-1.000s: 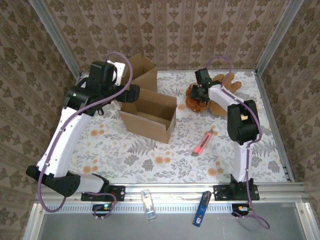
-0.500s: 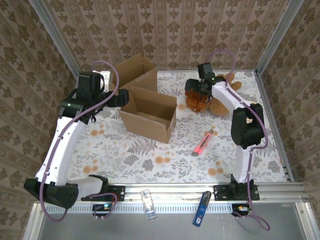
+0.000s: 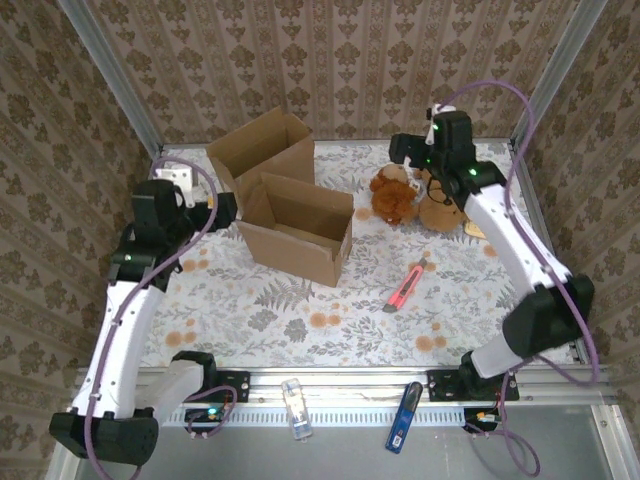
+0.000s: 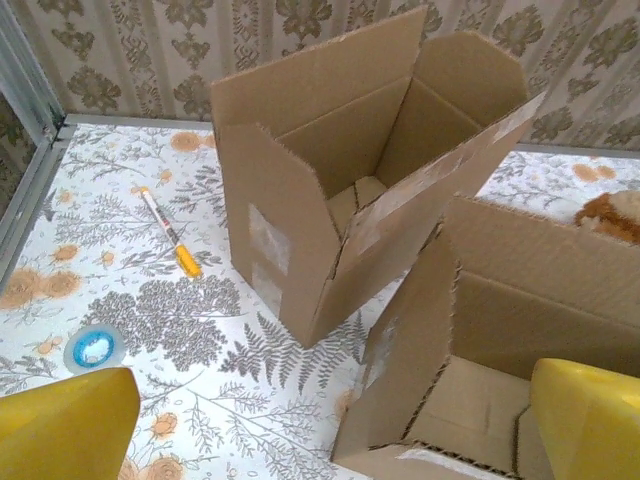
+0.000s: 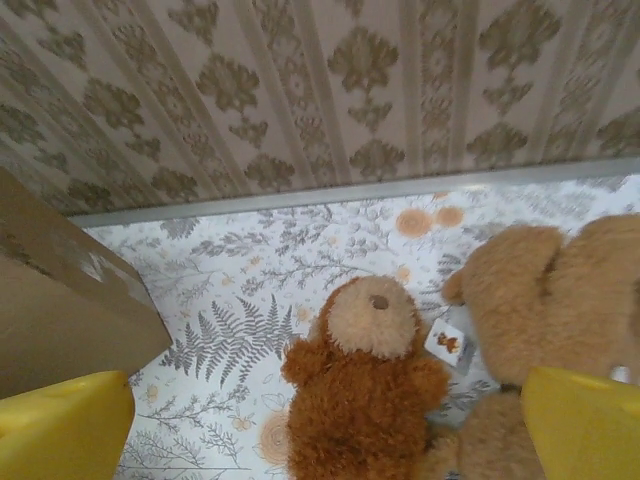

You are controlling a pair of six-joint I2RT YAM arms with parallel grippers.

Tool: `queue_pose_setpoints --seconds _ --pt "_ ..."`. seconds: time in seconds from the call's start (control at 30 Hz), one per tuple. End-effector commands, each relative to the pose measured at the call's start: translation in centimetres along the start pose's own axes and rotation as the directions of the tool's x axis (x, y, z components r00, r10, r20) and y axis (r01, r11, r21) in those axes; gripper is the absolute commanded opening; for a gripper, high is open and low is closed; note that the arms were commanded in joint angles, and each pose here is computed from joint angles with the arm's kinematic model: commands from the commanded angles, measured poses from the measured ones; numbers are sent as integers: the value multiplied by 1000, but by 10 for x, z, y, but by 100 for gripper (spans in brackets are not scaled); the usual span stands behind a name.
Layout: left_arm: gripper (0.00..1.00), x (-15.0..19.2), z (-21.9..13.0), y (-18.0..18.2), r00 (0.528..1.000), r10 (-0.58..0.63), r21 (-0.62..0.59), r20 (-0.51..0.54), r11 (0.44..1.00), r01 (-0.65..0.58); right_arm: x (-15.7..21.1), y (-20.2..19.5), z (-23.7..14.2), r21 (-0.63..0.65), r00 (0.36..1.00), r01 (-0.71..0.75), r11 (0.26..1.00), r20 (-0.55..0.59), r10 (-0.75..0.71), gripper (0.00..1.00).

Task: Unpack the express box

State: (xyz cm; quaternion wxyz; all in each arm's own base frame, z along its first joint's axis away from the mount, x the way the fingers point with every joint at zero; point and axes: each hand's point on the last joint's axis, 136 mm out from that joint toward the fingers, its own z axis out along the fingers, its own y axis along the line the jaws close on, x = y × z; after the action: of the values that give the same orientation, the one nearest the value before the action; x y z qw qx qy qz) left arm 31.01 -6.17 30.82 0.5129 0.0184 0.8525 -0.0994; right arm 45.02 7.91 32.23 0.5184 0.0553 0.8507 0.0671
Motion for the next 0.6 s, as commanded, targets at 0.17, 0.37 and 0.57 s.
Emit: queue_pose_setpoints --seconds 0.17,0.37,0.57 --pt "100 21 36 55 991 71 -203 110 978 -48 6 -43 -94 130 933 170 977 297 -202 100" --pt "100 42 47 97 975 110 -346 192 938 -38 62 -72 -121 173 907 140 975 372 -197 100" --pt "100 77 65 121 974 105 -373 202 927 -23 120 -92 -109 202 936 121 972 302 -179 100"
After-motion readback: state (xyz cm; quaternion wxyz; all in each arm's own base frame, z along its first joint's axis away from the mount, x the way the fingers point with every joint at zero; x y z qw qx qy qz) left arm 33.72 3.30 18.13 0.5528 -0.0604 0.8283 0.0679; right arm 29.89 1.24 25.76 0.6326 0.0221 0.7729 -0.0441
